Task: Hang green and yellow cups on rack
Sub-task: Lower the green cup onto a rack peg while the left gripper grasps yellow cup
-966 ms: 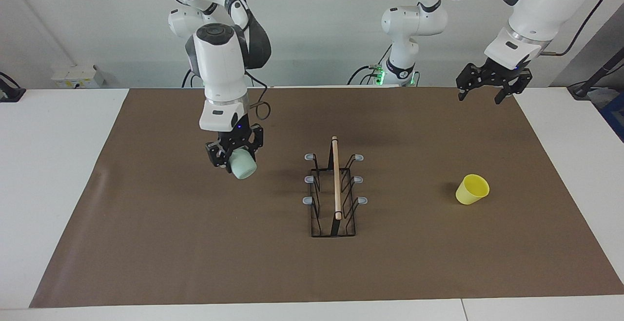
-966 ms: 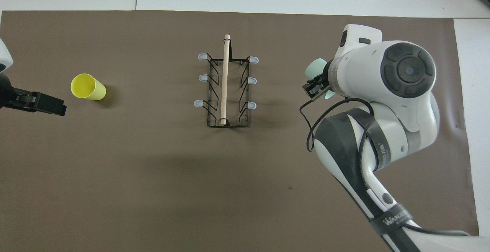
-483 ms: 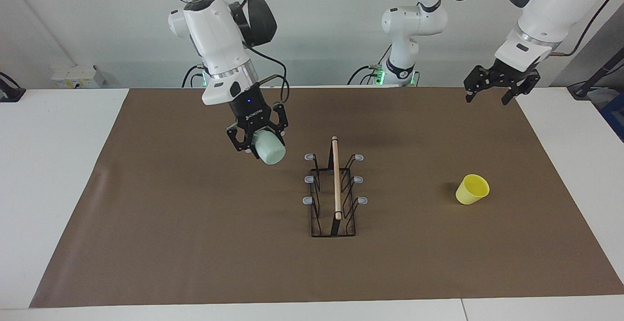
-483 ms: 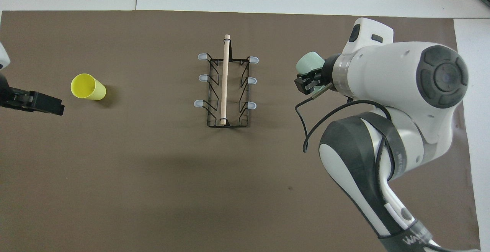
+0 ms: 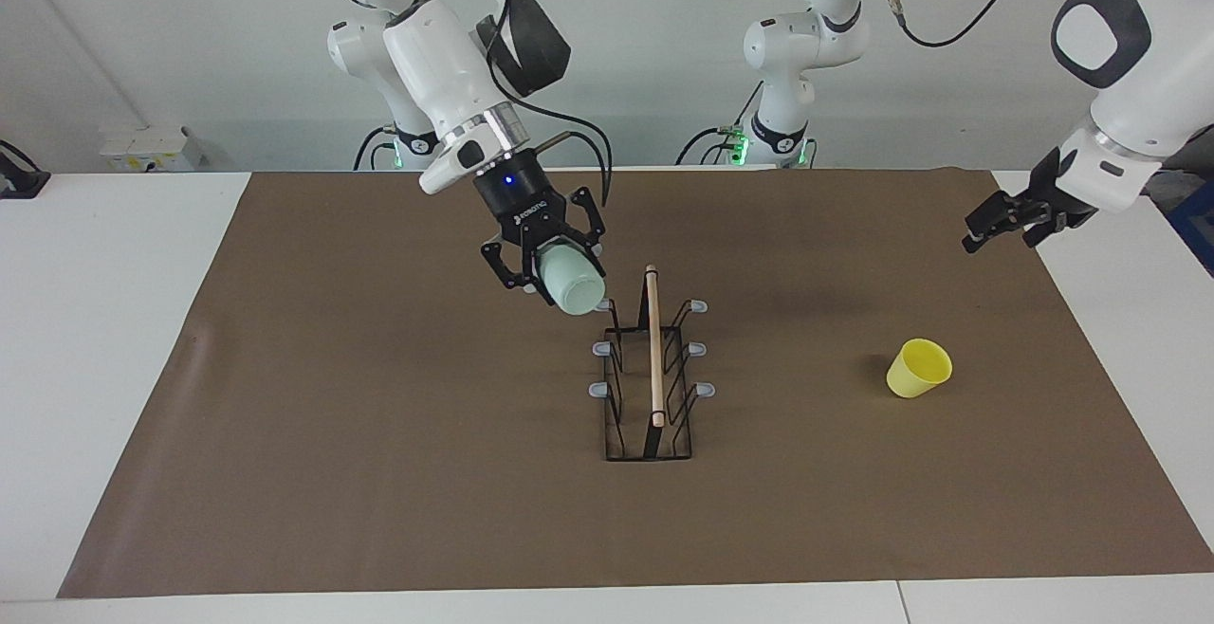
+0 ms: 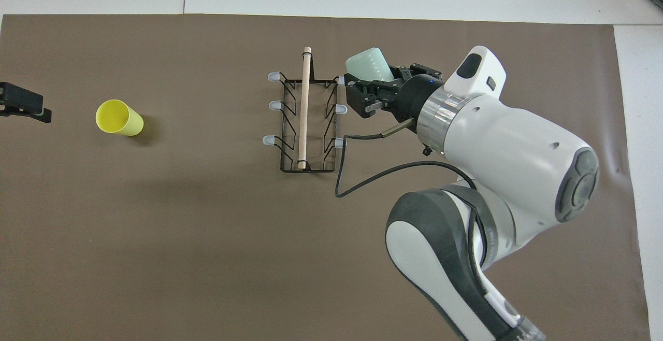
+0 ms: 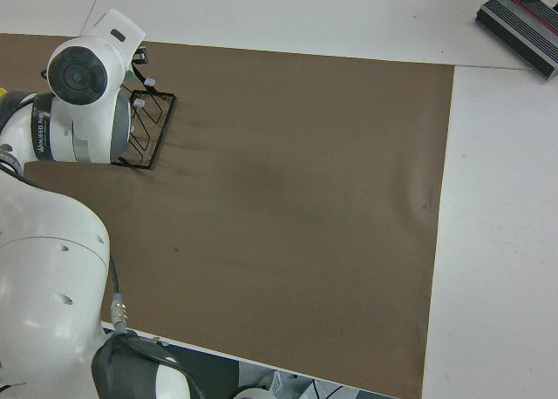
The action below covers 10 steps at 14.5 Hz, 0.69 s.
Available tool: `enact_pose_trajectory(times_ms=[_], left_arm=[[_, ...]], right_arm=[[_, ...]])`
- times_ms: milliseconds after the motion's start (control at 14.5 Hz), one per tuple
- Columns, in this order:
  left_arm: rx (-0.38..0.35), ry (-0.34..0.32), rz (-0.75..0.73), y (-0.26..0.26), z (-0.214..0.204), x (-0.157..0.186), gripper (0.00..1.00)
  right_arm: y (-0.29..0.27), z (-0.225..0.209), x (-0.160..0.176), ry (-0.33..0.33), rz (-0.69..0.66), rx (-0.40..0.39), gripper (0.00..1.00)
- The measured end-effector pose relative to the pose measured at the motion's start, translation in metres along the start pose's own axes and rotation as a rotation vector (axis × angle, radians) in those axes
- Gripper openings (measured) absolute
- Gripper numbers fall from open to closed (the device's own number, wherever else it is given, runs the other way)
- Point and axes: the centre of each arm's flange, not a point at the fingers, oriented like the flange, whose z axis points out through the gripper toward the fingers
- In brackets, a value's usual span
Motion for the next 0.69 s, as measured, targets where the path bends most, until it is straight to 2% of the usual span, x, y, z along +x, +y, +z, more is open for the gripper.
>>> enact_pose_trajectory(times_ms=[138,414,552,690], left_arm=[[-0.073,-0.009,-0.165,-0.011,0.013,0.017,1.0],[-0.142,-0.026,-0.461,-0.026,0.04,0.04,1.0],[-0.159,-0.021,-0.598,-0.034,0.061,0.057,1.0],[-0.162,-0.011,-0.706,-0.043,0.091,0.075,1.0]], right_arm=[[-0.011,0.0,-0.008,0.064,0.085,0.025,0.7],[-0.012,0.001,-0.028,0.145,0.151,0.02,0.7],[-0.015,0.002,-0.038,0.158,0.173,0.023,0.7],[-0.018,0.004,-0.044,0.143,0.125,0.035,0.7]])
